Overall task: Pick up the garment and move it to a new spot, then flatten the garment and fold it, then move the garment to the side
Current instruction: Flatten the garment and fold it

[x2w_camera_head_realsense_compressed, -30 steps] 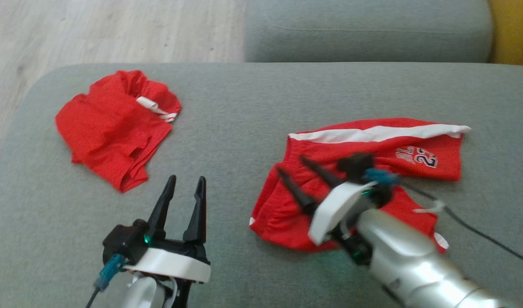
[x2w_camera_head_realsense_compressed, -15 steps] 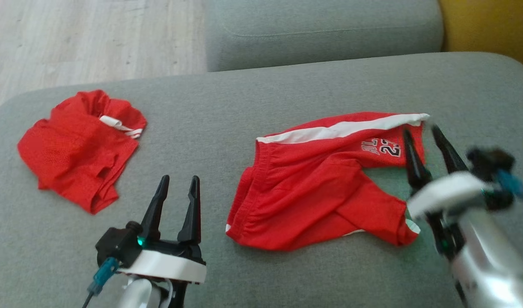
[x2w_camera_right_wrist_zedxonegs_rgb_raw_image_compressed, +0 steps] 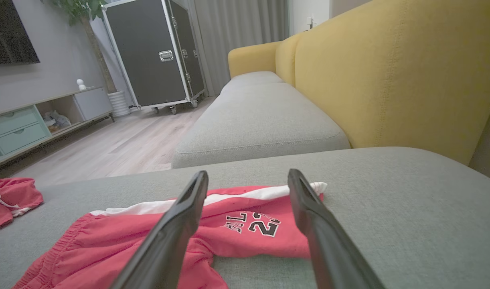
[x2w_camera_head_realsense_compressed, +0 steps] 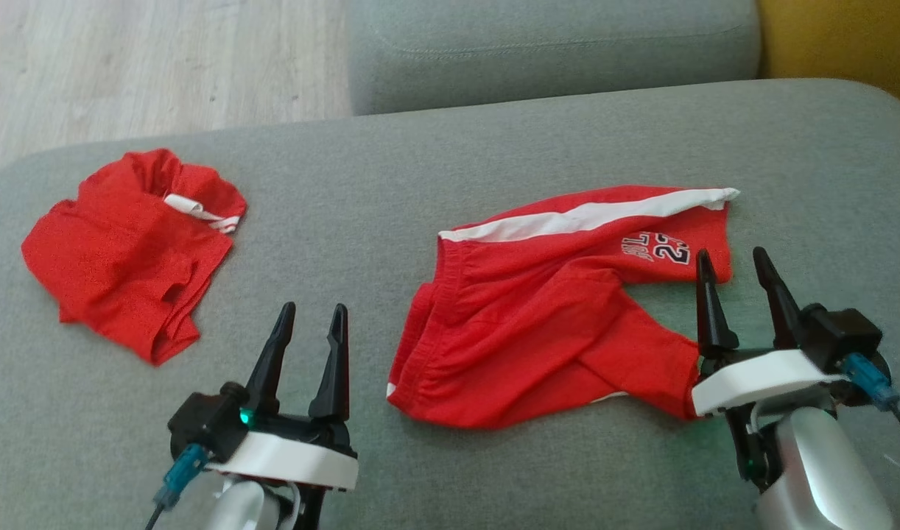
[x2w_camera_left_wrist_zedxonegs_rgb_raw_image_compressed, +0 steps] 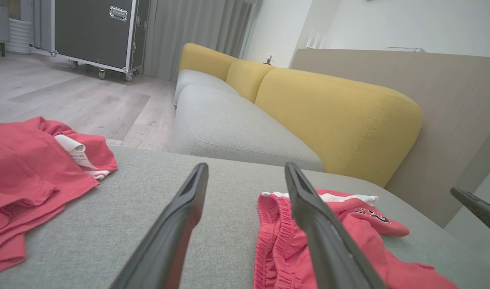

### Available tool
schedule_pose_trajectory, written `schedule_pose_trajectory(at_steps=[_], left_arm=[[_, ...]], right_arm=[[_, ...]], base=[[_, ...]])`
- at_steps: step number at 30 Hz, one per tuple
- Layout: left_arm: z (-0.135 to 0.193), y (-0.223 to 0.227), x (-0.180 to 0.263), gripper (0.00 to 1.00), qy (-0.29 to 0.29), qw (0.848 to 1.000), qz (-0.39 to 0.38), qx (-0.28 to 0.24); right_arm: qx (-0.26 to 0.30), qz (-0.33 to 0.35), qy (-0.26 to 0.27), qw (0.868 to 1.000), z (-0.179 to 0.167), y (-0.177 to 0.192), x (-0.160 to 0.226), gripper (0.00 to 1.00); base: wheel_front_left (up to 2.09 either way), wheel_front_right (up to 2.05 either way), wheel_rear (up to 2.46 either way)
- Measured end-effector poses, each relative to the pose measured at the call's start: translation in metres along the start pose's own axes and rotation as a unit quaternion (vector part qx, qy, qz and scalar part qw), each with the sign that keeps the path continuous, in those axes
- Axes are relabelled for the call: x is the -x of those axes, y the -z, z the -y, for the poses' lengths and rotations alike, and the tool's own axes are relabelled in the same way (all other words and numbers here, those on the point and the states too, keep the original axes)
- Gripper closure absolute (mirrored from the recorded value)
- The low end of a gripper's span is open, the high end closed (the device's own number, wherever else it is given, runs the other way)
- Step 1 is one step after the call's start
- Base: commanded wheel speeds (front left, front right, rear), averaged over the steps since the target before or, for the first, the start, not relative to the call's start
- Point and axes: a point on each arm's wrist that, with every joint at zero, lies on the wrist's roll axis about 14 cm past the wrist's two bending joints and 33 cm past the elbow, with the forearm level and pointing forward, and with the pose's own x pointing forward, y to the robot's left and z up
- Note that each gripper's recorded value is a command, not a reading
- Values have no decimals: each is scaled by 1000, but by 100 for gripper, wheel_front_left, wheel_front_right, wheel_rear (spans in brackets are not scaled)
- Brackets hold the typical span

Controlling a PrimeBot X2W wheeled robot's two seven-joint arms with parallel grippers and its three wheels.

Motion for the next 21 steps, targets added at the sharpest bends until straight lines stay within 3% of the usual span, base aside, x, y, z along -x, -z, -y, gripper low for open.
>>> schedule_pose_trajectory(at_steps=[6,11,14,21], left_arm=[[-9,5,2,0,-13,1000,-7,2],[-18,4,-1,0,-24,1000,-7,0],[-24,4,-1,0,-31,999,-8,-2],[-39,6,14,0,-62,998,-12,4]], right_arm=[[27,-6,-28,999,-17,4,-13,0],[78,-32,-90,992,-52,7,-46,0],[117,-68,-128,983,-70,17,-65,0],[175,-184,-215,943,-108,75,-70,0]], base=[[0,0,0],[0,0,0],[0,0,0],[0,0,0]])
